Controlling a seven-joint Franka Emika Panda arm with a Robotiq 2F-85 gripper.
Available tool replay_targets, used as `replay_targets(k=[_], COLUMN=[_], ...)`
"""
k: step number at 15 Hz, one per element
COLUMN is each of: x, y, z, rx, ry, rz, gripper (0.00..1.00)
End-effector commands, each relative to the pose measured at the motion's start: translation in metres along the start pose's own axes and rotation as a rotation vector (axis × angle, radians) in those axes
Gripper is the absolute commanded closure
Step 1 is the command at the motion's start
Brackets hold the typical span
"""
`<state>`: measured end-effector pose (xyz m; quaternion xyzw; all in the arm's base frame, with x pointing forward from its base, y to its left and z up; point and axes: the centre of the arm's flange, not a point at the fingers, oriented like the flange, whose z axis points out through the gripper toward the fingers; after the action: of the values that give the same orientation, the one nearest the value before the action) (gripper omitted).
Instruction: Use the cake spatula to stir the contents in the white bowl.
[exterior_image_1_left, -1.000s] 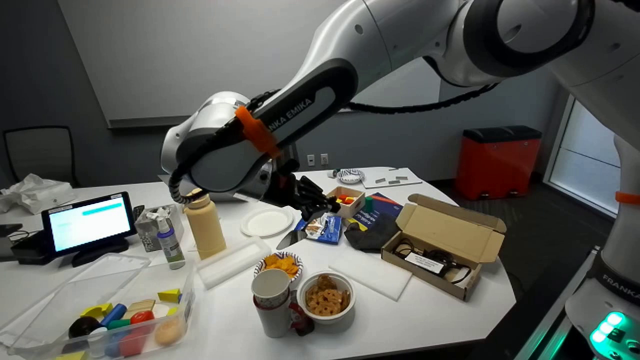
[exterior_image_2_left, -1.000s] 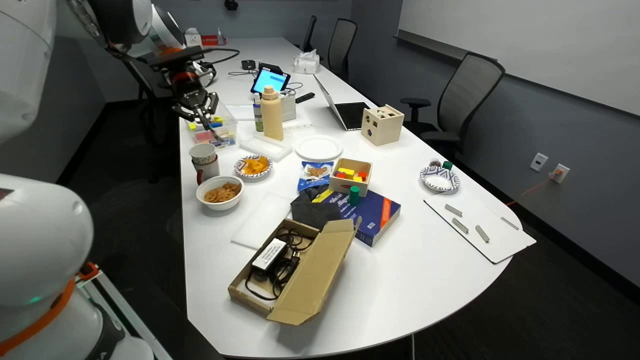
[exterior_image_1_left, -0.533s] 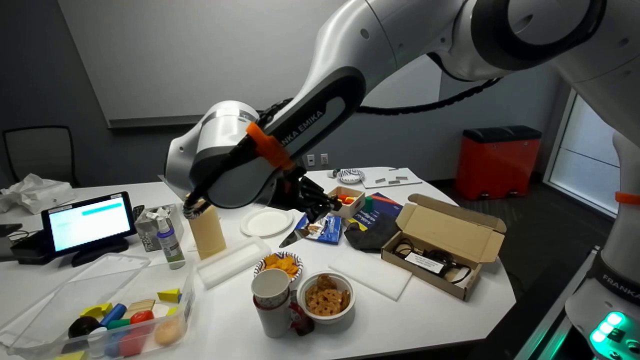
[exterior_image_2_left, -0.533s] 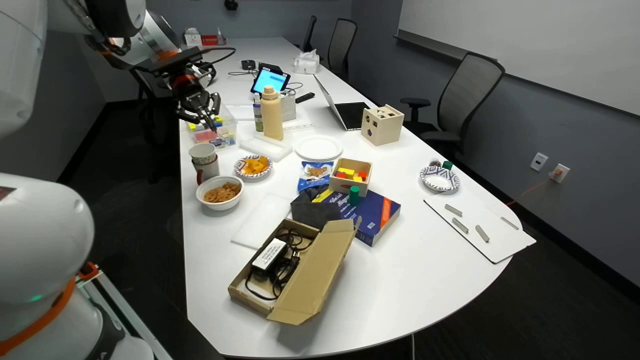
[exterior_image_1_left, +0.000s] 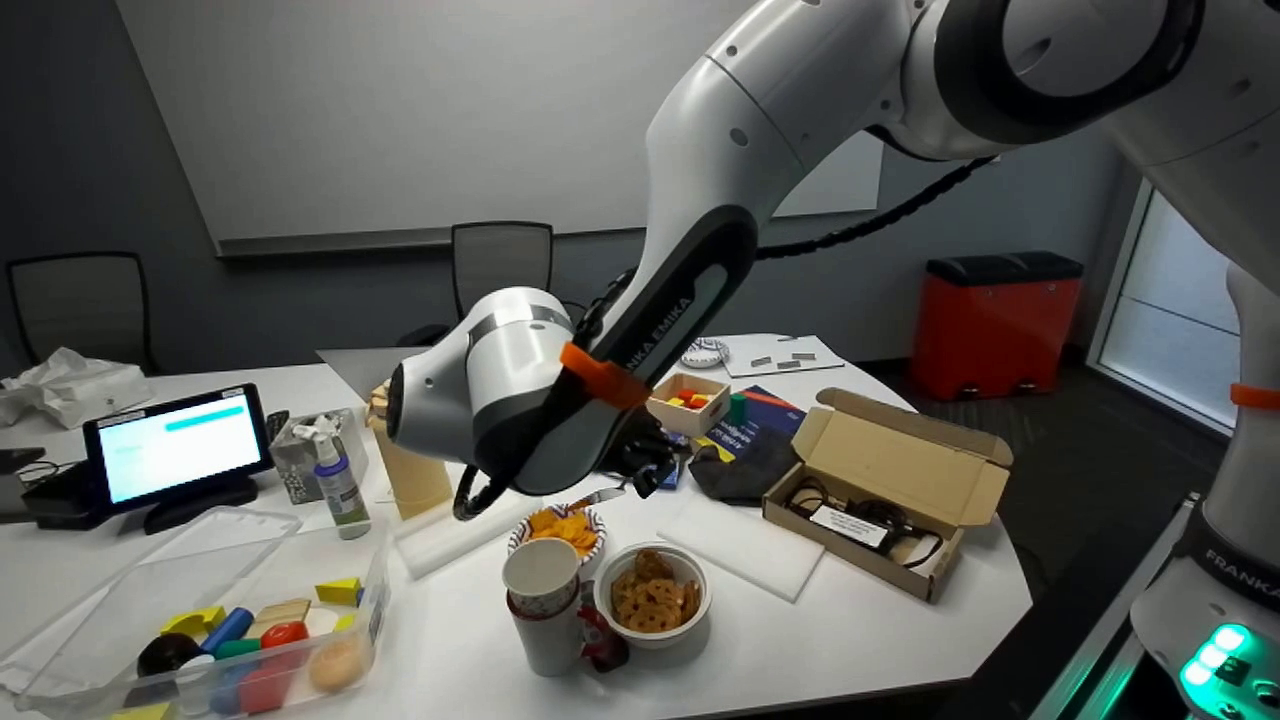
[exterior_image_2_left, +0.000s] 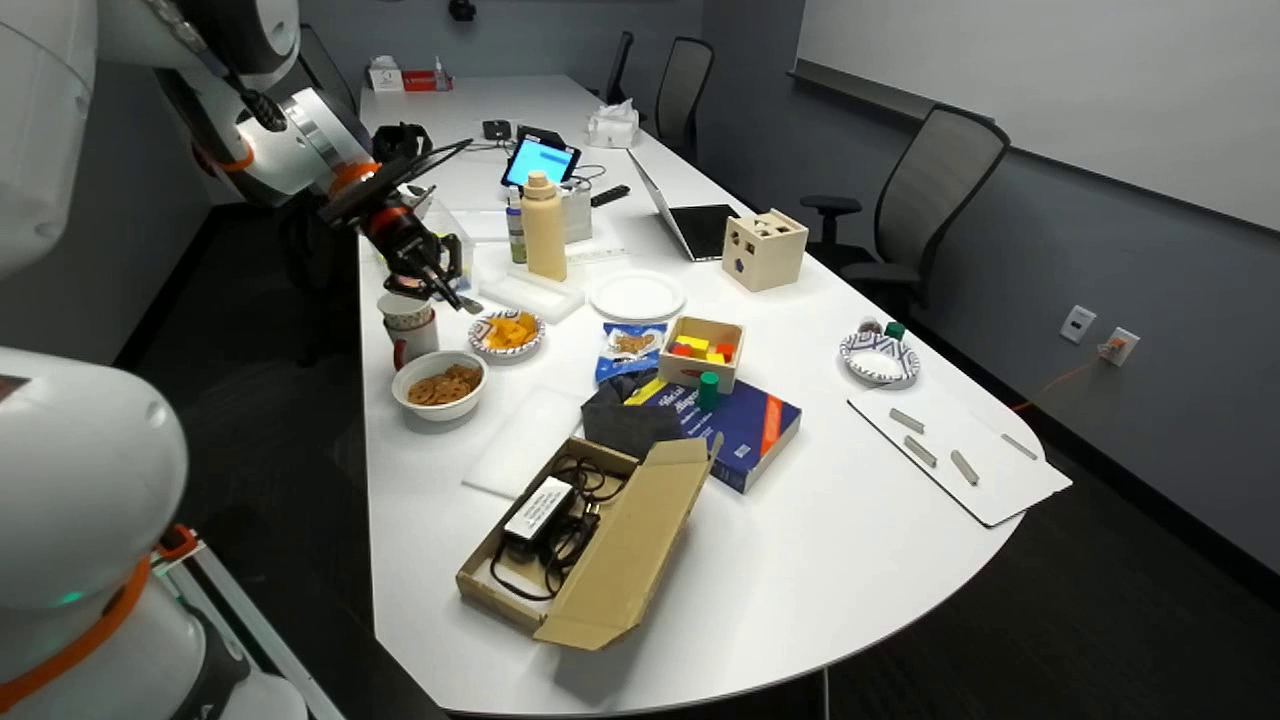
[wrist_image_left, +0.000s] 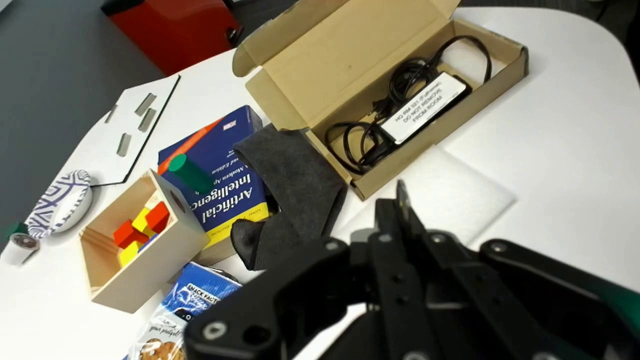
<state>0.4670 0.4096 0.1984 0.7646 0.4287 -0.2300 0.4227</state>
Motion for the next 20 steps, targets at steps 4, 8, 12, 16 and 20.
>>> replay_targets(k=[4,8,12,16,20], x=[-0.004,0.003,0.013,0.025,0.035], y=[-0.022,-0.034,-0.046,-0.055,-0.062], z=[0.036,0.046,0.058,0.071,0.08], rx=[-0.087,-0.134,-0.153,-0.138,-0.113], ry=[0.113,0.134,0.144,0.155,0.155], rz=[0.141,0.2,0.25,0.302,0.346], gripper=[0.99,0.99,0.99,0.99,0.99])
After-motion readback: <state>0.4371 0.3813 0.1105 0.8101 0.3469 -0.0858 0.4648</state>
